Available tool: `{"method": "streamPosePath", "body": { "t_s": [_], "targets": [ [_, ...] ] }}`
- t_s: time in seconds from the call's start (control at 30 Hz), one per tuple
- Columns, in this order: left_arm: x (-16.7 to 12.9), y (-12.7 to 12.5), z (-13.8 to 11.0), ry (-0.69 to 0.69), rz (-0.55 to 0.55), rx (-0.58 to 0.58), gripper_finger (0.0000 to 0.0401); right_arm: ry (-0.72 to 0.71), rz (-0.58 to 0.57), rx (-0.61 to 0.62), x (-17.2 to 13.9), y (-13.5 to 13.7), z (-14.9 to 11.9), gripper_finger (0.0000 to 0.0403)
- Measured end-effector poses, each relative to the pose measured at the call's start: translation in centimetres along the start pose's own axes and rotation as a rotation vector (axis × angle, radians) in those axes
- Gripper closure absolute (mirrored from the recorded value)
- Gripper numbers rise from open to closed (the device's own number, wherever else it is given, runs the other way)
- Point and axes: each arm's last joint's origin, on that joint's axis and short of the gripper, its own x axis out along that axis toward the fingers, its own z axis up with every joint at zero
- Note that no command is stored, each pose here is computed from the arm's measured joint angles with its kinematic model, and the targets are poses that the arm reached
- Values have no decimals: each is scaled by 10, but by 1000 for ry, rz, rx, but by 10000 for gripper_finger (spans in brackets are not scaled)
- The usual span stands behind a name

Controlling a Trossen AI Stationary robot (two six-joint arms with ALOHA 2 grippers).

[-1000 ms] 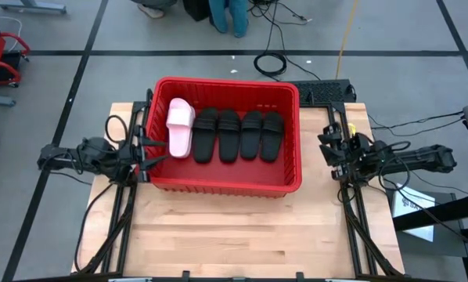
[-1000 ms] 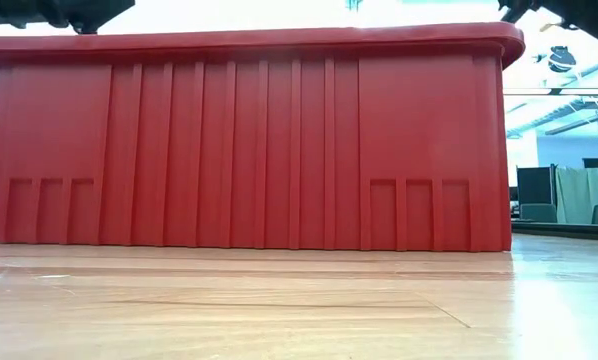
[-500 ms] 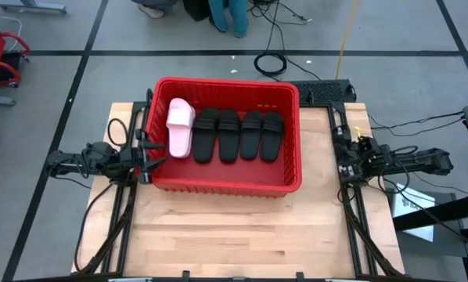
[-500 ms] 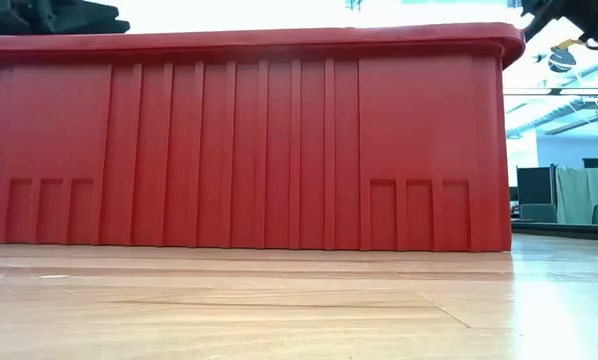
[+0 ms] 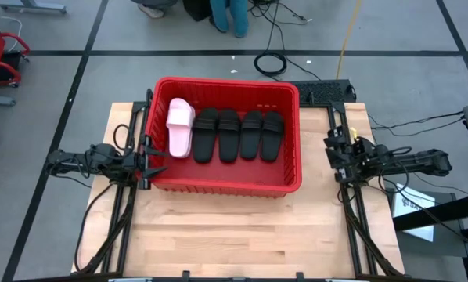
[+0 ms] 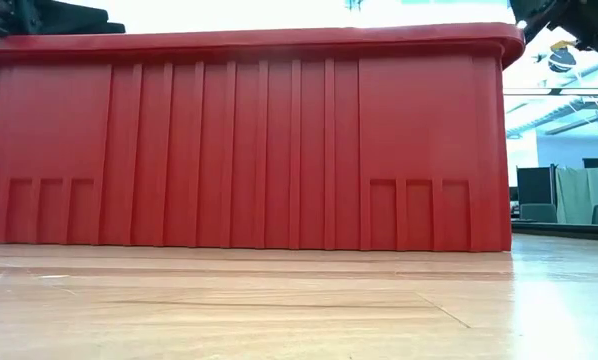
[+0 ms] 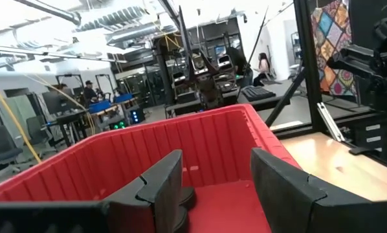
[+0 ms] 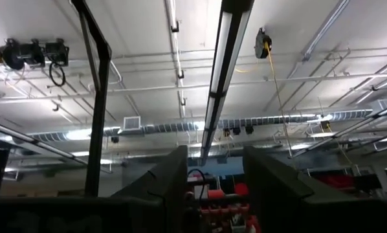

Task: Pick and place slides into bin
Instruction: Return to Home Position

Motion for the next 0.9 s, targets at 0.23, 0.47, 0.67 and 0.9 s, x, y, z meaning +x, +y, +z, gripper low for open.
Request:
{"method": "streamPosePath", "body": {
  "t_s": [0.23,0.47,0.67,0.9],
  "targets": [
    [0,0,-1,11,5,-4,212,105,-5,-26,-1,0,-10,264],
    [0,0,-1,19,19,-36,212,249,-172,-63,-4,-6,-24,264],
    [0,0,-1,20,21,-43,212,410,-173,-153,-9,-7,-38,264],
    [0,0,-1,20,21,-44,212,595,-183,-263,-17,-9,-53,264]
  ]
}}
